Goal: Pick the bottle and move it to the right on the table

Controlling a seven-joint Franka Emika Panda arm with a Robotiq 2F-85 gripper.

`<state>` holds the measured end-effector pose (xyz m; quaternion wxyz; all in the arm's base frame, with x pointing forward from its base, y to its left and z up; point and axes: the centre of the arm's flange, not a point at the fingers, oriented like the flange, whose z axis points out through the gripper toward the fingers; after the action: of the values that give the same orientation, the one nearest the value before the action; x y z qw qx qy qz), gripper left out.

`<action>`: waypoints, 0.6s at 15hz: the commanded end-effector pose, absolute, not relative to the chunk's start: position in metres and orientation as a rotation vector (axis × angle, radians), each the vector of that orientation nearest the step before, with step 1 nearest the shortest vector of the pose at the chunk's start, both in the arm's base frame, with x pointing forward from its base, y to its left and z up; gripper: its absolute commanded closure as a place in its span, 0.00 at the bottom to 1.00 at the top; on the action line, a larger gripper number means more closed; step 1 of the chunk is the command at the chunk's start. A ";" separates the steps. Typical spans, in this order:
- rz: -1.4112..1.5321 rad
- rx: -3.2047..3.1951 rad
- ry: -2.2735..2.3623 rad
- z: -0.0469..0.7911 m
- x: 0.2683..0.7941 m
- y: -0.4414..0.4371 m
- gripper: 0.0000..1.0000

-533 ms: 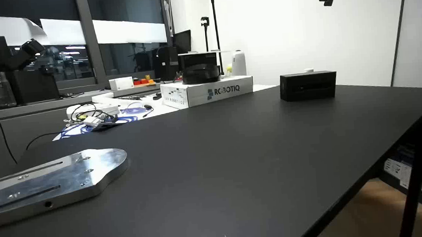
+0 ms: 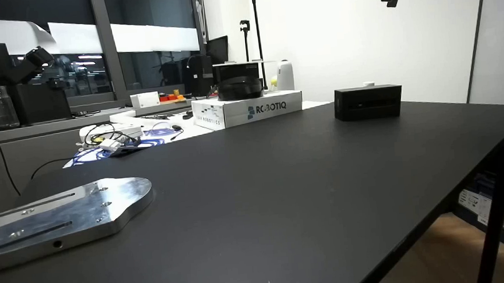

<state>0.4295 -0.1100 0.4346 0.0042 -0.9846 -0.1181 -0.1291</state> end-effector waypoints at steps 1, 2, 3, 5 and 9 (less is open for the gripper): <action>-0.404 -3.085 -0.370 0.435 0.430 -0.110 0.00; -0.419 -3.082 -0.384 0.436 0.438 -0.114 0.00; -0.421 -3.080 -0.375 0.437 0.445 -0.118 0.00; -0.471 -3.108 -0.307 0.442 0.470 -0.135 0.00; -0.535 -3.125 -0.119 0.448 0.524 -0.190 0.00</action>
<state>0.4691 -0.1485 0.4441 -0.0111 -0.9834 -0.0756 -0.1645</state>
